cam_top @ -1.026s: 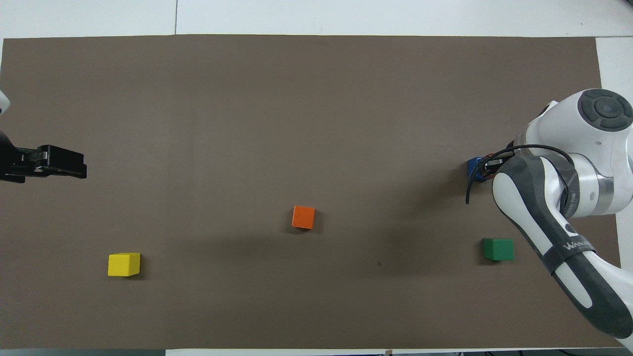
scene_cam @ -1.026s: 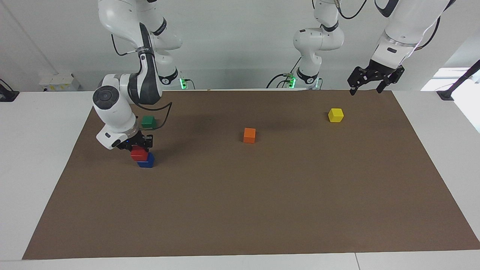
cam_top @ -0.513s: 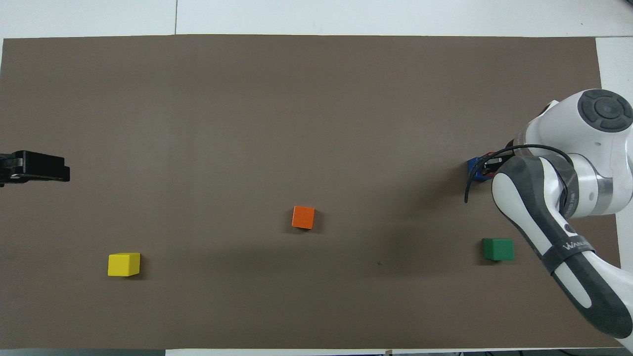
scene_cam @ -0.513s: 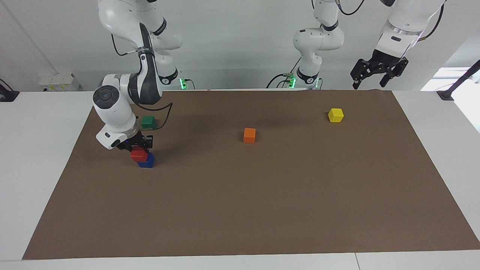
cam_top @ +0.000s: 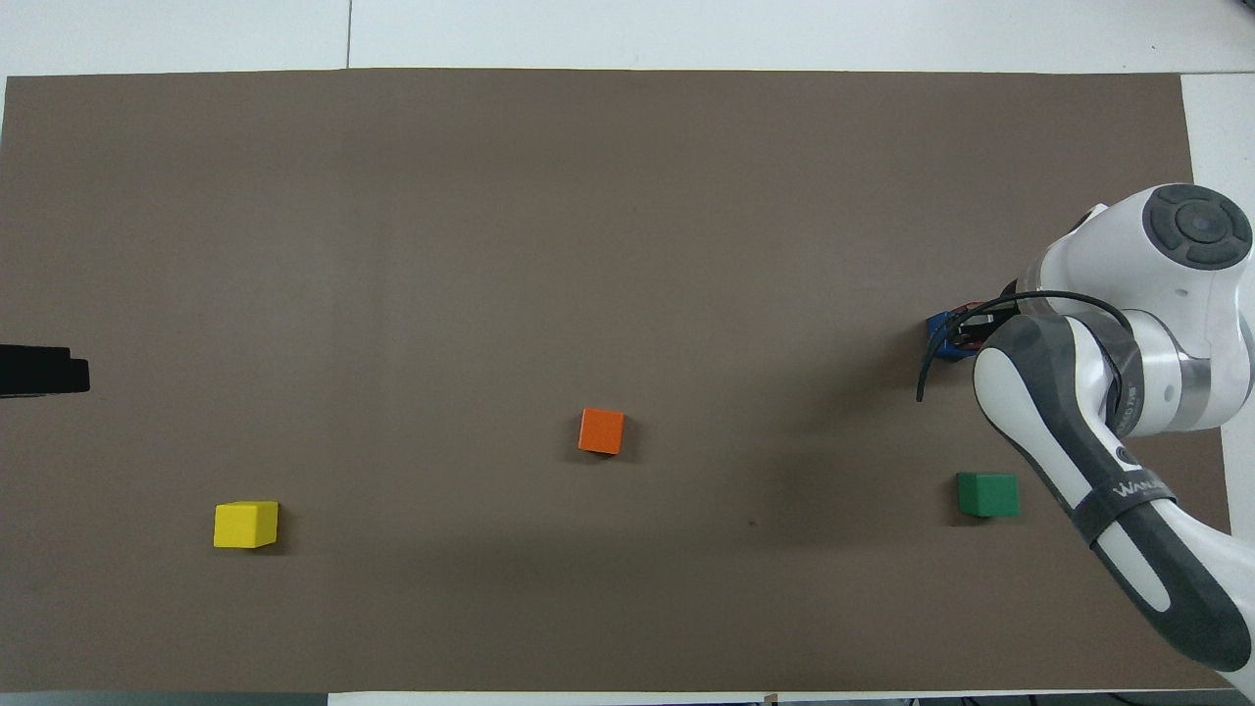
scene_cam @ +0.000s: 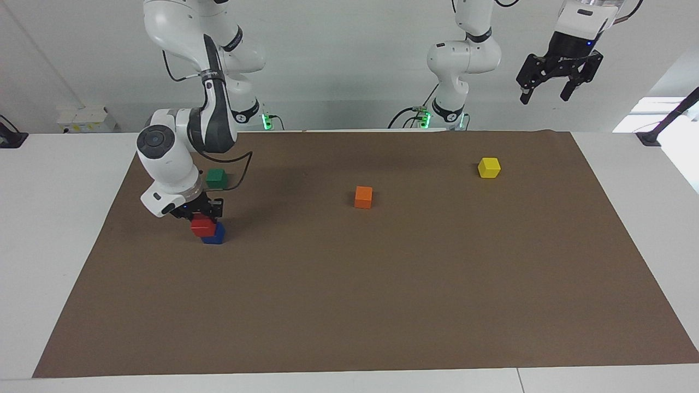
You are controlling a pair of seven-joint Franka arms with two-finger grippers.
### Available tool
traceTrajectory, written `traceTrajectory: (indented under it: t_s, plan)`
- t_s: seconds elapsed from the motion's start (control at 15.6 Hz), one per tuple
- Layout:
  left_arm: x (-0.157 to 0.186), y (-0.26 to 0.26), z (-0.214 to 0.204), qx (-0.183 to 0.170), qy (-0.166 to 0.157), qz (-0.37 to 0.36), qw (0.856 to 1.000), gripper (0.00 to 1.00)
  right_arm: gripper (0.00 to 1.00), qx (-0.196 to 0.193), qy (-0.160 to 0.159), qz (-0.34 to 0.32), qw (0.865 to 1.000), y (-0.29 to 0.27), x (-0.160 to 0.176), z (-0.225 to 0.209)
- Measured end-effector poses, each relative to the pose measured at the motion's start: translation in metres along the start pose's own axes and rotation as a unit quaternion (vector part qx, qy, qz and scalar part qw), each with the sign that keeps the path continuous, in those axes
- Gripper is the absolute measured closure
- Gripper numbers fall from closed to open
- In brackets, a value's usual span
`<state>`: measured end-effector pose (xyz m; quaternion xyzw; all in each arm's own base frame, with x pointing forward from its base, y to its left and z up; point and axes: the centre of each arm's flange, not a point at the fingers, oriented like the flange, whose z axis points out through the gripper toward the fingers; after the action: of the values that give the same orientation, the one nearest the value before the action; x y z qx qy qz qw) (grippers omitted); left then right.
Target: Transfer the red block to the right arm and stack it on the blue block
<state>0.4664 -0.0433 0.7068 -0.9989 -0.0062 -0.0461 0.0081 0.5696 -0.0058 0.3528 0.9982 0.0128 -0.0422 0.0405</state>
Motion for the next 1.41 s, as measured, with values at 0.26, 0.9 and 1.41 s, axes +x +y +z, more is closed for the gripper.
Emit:
traceTrajectory:
  t_s: [0.26, 0.9, 1.41]
  plan:
    - [0.001, 0.0, 0.001, 0.0, 0.0, 0.0, 1.0, 0.0, 0.0, 0.001, 0.003, 0.003, 1.0, 0.002, 0.001, -0.004]
    - [0.057, 0.003, 0.072, -0.008, -0.062, -0.001, 0.998, 0.0, 0.0, 0.008, 0.074, 0.006, 0.997, 0.009, -0.005, -0.179]
    - [0.059, -0.005, 0.075, -0.011, -0.066, -0.009, 0.998, 0.0, 0.0, 0.009, 0.021, 0.004, 1.0, 0.016, -0.057, -0.252]
